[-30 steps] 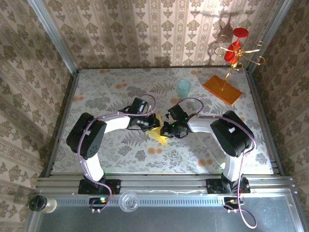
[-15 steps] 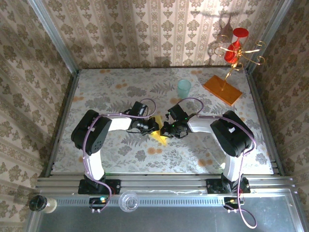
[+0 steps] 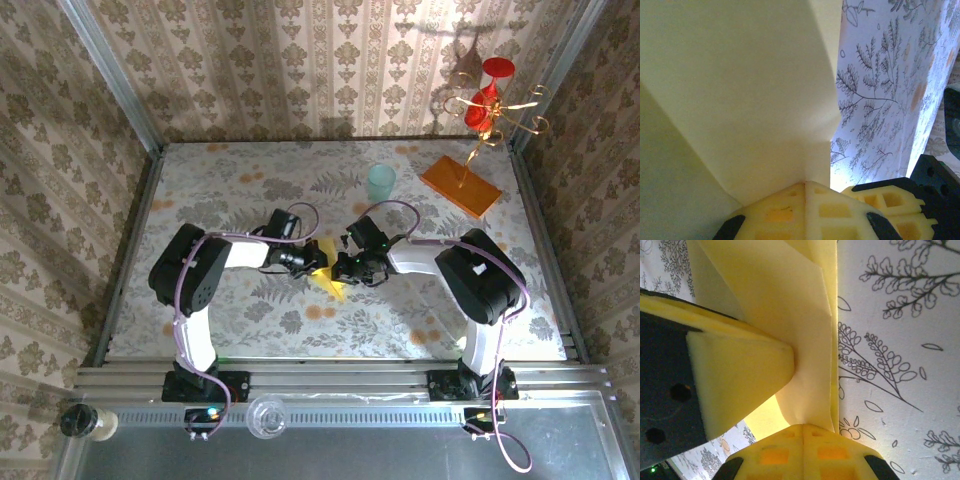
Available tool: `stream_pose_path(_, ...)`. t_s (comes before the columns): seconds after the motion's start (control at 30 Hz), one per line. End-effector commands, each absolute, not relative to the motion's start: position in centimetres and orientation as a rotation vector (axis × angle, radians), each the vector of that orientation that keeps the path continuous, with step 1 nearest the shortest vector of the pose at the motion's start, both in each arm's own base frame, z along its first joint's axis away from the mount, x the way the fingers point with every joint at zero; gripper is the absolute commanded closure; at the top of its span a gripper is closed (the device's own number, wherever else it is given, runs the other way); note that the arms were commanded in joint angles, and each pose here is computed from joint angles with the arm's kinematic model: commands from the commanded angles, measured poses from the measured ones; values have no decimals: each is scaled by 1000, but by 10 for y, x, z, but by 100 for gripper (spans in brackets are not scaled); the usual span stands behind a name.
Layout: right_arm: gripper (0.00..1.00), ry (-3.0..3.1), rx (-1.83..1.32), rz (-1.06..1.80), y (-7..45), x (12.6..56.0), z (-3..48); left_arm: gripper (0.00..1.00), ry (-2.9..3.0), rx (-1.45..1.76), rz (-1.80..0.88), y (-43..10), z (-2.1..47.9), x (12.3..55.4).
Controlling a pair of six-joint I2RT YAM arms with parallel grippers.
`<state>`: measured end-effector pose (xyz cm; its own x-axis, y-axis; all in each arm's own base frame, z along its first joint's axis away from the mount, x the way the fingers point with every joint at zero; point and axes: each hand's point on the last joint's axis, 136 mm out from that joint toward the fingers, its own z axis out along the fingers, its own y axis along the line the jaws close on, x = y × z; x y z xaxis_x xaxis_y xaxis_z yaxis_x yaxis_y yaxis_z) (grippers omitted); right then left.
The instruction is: Fold a paper plane with a square sheet of paper (pick it up from the middle)
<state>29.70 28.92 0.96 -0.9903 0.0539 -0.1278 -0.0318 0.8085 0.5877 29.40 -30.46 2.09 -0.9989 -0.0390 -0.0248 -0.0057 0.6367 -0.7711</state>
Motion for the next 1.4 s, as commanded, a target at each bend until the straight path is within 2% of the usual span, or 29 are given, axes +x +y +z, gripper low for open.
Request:
stream_pose_path(0.0,100,3160,107,416,217,242,-68,94,2769,-137,-1128,-276,-3,331)
stream_pose_path(0.9,100,3175,86,371,210,240,-75,94,2760,-256,-963,-210,-17,402)
stream_pose_path(1.37,100,3161,80,425,218,244,-71,94,2743,-119,-906,-198,15,430)
